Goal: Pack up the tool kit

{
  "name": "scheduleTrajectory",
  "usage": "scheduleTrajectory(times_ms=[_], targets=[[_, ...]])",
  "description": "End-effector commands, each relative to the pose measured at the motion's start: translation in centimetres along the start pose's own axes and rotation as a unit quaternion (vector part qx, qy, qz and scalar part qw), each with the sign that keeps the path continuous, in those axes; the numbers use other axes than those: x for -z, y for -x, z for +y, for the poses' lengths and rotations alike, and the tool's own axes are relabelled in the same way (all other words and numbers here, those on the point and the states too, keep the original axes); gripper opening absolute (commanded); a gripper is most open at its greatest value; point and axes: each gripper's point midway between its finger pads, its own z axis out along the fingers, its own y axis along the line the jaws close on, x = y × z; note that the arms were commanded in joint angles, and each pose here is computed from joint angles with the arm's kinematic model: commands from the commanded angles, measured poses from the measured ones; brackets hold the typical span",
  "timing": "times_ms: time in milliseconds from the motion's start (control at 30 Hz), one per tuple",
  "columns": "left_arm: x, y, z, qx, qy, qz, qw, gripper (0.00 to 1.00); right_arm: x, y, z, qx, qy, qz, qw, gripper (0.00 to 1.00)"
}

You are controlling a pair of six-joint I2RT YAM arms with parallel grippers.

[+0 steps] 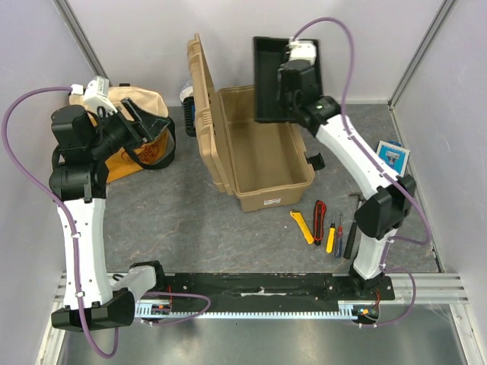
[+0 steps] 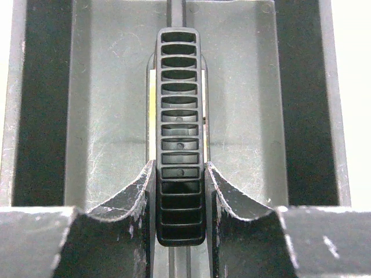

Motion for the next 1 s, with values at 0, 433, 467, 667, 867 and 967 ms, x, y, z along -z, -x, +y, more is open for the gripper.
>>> scheduleTrajectory(times_ms=[0,433,467,667,867,967], targets=[[0.6,1.6,-2.0,-0.018,-0.031,-0.018,0.999,0.72,0.3,4.2,-10.8,-0.051,-0.108,-0.055,0.991,0.0],[-0.2,1.8,-2.1,-0.008,-0.04,-0.01,0.999,0.72,-7.3,-8.0,-23.1,-0.052,-0.192,0.07,0.977,0.0],[-0.3,1.9,-2.1,-0.008,-0.04,-0.01,0.999,0.72,-8.3,-9.0,-23.4,-0.057,-0.189,0.081,0.977,0.0],[-0.7,2.0,-2.1,-0.004,-0.043,-0.005,0.999,0.72,-12.1,-14.2,-24.4,-0.064,-0.196,0.13,0.97,0.0],[-0.9,1.9,-1.7,-0.004,-0.038,-0.003,0.999,0.72,-13.3,-18.4,-24.4,-0.065,-0.191,0.17,0.965,0.0],[-1.2,1.9,-1.6,-0.003,-0.038,0.0,0.999,0.72,-13.0,-20.8,-24.7,-0.059,-0.198,0.197,0.958,0.07]])
